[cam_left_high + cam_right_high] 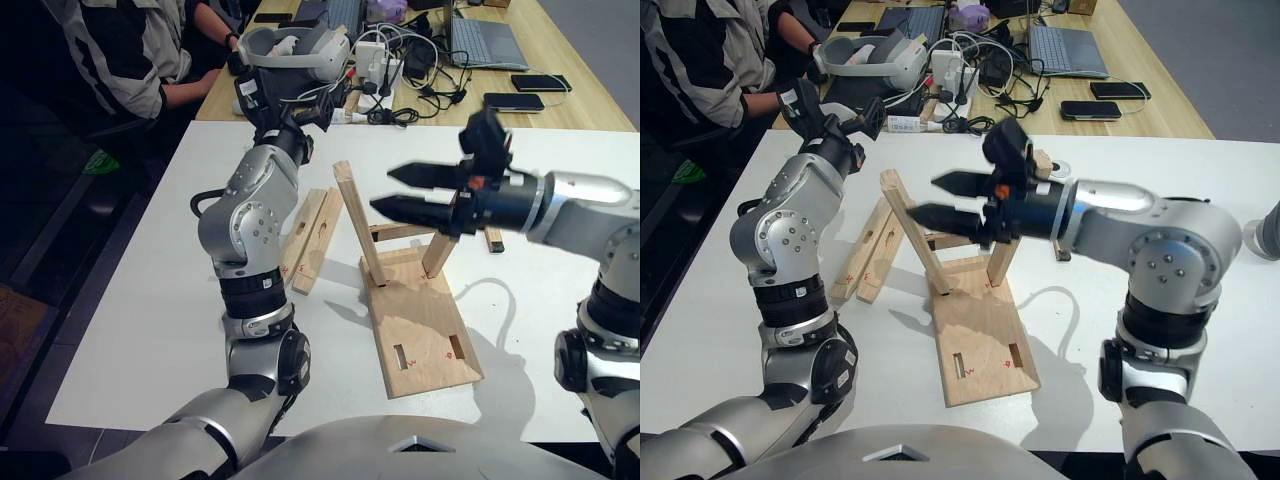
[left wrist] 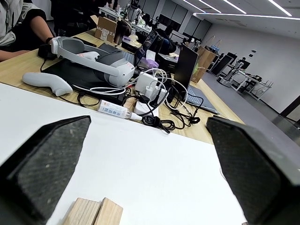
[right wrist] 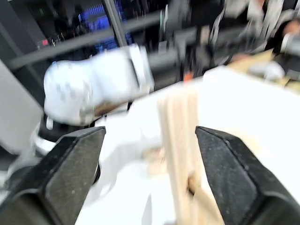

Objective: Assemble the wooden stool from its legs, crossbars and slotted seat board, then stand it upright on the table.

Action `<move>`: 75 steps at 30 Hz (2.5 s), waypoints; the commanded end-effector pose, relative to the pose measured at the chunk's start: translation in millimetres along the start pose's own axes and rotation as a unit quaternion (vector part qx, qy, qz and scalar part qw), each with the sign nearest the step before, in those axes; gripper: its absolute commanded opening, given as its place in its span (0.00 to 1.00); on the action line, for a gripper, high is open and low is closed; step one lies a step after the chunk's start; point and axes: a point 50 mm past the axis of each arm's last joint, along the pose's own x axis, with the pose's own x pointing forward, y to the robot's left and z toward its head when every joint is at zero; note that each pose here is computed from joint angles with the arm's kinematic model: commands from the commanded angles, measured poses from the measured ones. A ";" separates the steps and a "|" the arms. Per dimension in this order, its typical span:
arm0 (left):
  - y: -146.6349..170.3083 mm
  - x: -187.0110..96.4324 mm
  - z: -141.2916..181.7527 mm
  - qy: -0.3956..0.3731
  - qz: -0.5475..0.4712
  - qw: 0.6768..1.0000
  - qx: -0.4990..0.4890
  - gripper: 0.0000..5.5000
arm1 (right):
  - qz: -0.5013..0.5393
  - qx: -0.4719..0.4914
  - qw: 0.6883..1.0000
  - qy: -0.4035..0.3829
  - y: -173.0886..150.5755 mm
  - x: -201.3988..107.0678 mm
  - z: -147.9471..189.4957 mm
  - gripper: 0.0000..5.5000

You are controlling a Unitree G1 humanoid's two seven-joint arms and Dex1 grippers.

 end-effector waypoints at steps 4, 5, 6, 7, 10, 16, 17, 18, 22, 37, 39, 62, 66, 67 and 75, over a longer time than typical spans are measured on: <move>-0.1 0.5 5.3 -0.009 0.002 1.000 0.003 0.84 | 0.006 0.043 0.995 0.094 -10.4 -9.2 -37.7 0.65; -0.4 0.8 5.4 -0.008 0.002 1.000 0.003 0.84 | 0.006 0.049 0.993 0.105 -12.4 -10.4 -42.8 0.65; -0.7 0.9 5.6 -0.008 0.001 1.000 0.003 0.84 | 0.004 0.054 0.992 0.117 -14.7 -11.2 -48.1 0.65; -0.9 1.0 5.7 -0.009 0.001 1.000 0.003 0.84 | 0.003 0.057 0.991 0.124 -16.8 -11.7 -51.7 0.65; -0.5 0.7 4.7 -0.007 0.002 1.000 0.003 0.84 | -0.006 0.062 0.987 0.145 -24.0 -11.6 -61.0 0.65; -0.3 0.6 3.6 -0.004 0.004 1.000 0.005 0.84 | -0.036 0.061 0.980 0.185 -40.6 -9.8 -78.5 0.65; -0.3 0.4 3.6 -0.004 0.004 1.000 0.005 0.84 | -0.042 0.060 0.979 0.189 -44.1 -9.8 -80.2 0.65; -0.3 0.3 3.5 -0.004 0.004 1.000 0.005 0.84 | -0.047 0.059 0.979 0.191 -46.7 -9.8 -81.4 0.65; -0.7 0.5 3.5 -0.004 0.004 1.000 0.005 0.84 | -0.078 0.040 0.974 0.208 -61.6 -7.3 -85.8 0.65; -0.7 2.9 4.9 -0.004 0.003 1.000 0.008 0.84 | -0.192 -0.004 0.951 0.241 -109.4 -13.3 -96.2 0.65; 0.3 2.6 4.7 -0.004 0.004 1.000 0.008 0.84 | -0.190 -0.002 0.954 0.231 -106.6 -18.8 -89.2 0.65; -44.1 45.7 77.0 -0.074 -0.146 0.986 0.041 0.84 | -0.108 0.095 0.949 0.282 -45.7 -61.1 -126.9 0.65; -58.0 41.8 52.0 -0.010 -0.217 0.975 0.042 0.84 | -0.106 0.089 0.951 0.277 -50.1 -56.5 -125.3 0.65; -59.8 36.7 40.7 0.010 -0.229 0.972 0.045 0.84 | -0.107 0.089 0.951 0.276 -50.9 -57.0 -125.2 0.65; -75.4 -5.0 -27.5 0.097 -0.228 0.968 0.036 0.84 | -0.124 0.089 0.950 0.273 -56.6 -60.6 -122.0 0.65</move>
